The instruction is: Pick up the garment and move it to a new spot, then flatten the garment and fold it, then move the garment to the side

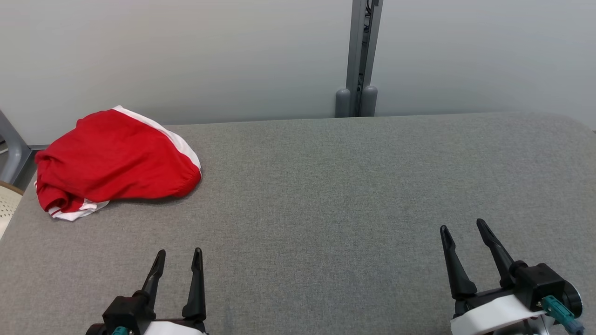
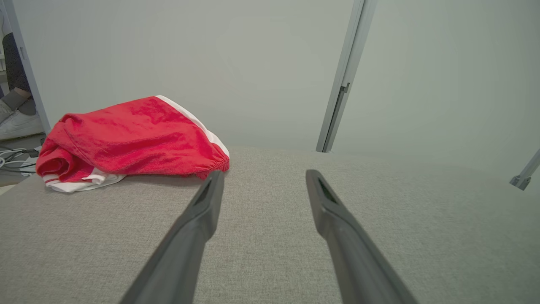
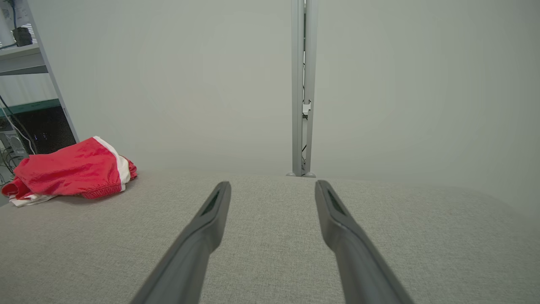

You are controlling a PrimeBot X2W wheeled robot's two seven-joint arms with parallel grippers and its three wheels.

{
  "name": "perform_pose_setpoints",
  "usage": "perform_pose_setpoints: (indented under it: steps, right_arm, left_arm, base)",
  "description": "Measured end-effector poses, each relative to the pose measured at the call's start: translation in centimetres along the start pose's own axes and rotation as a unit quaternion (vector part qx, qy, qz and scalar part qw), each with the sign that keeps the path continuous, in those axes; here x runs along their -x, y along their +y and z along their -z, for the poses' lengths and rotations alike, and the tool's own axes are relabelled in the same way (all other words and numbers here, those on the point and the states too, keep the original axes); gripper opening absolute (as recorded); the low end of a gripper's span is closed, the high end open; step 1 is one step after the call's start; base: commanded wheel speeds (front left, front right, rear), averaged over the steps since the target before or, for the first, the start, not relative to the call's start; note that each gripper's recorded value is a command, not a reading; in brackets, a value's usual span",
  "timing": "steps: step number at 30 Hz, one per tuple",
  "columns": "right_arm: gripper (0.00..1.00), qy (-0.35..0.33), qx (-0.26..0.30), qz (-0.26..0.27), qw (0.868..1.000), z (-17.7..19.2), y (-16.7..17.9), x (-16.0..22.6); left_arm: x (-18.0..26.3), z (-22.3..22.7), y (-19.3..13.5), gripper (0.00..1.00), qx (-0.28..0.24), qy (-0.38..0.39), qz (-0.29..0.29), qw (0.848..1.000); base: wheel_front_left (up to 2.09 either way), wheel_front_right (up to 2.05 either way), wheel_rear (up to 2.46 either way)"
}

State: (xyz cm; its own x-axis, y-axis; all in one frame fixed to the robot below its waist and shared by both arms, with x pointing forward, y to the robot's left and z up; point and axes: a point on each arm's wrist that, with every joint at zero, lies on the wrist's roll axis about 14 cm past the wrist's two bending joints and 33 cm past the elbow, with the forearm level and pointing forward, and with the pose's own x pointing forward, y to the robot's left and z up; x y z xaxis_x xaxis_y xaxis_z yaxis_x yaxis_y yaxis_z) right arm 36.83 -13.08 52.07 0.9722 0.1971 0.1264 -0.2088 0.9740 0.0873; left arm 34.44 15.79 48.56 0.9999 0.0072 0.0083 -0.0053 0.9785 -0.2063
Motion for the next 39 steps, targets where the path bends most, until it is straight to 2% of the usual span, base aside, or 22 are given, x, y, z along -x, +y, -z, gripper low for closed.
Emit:
perform_pose_setpoints:
  steps: [12,18,30,39]
  right_arm:
    - [1.0,-0.001,-0.001,0.0,1.0,0.0,0.0,-0.1]
    - [1.0,-0.004,-0.001,-0.017,1.0,-0.1,1.0,-0.8]
    - [1.0,0.004,-0.014,-0.109,0.994,0.6,7.0,-3.5]
    - [1.0,0.012,-0.03,-0.189,0.981,1.3,12.7,-5.0]
  left_arm:
    - [0.2,0.0,0.2,1.0,0.0,-0.001,-0.003,1.0]
    - [0.6,-0.5,1.1,1.0,-0.003,-0.008,-0.017,1.0]
    - [4.1,-1.9,6.2,1.0,-0.01,-0.032,-0.103,0.994]
    - [8.1,-2.7,10.4,1.0,-0.015,-0.047,-0.181,0.982]
  base:
    - [0.0,0.0,0.0]
    - [0.0,0.0,0.0]
    - [0.0,0.0,0.0]
    - [0.0,0.0,0.0]
